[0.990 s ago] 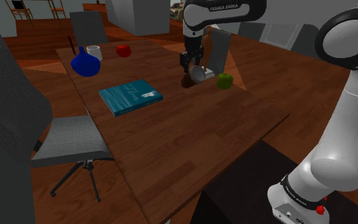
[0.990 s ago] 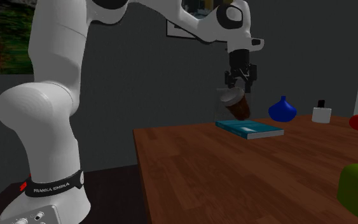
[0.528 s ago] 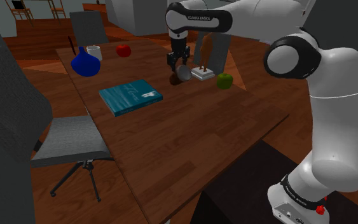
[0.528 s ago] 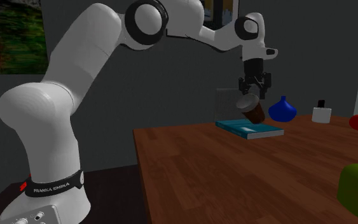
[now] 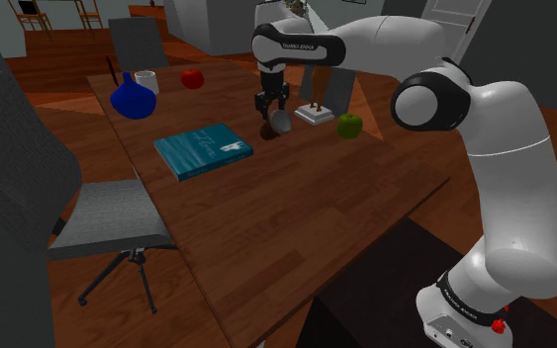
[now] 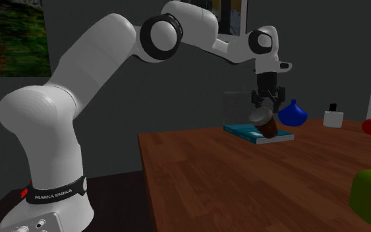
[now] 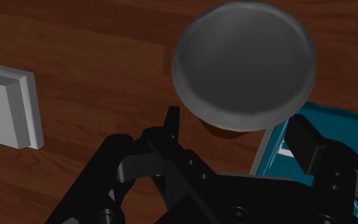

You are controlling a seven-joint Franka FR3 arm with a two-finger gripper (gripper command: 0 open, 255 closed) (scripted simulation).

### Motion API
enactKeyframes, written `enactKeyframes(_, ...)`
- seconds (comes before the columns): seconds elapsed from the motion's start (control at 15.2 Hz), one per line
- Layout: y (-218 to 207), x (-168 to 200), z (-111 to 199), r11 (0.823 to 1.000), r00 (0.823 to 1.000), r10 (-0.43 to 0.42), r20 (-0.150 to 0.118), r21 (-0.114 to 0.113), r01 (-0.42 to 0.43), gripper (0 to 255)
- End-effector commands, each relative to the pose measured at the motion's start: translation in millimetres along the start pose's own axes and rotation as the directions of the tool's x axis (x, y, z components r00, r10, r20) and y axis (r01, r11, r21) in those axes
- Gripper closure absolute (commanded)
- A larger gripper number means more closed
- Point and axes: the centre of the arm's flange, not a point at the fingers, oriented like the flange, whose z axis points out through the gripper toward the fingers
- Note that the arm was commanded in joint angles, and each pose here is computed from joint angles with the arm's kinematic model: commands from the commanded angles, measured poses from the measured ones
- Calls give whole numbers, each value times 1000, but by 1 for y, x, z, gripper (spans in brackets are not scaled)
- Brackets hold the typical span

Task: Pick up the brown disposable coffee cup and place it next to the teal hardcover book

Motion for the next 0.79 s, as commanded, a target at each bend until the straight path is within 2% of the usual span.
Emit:
enactKeyframes(0.0, -2, 0, 10, 1000, 1000, 0, -2, 0, 0, 255)
enactKeyframes(0.59, -8, 1, 58, 1000, 1000, 0, -2, 0, 0, 255)
enactKeyframes(0.73, -8, 1, 58, 1000, 1000, 0, -2, 0, 0, 255)
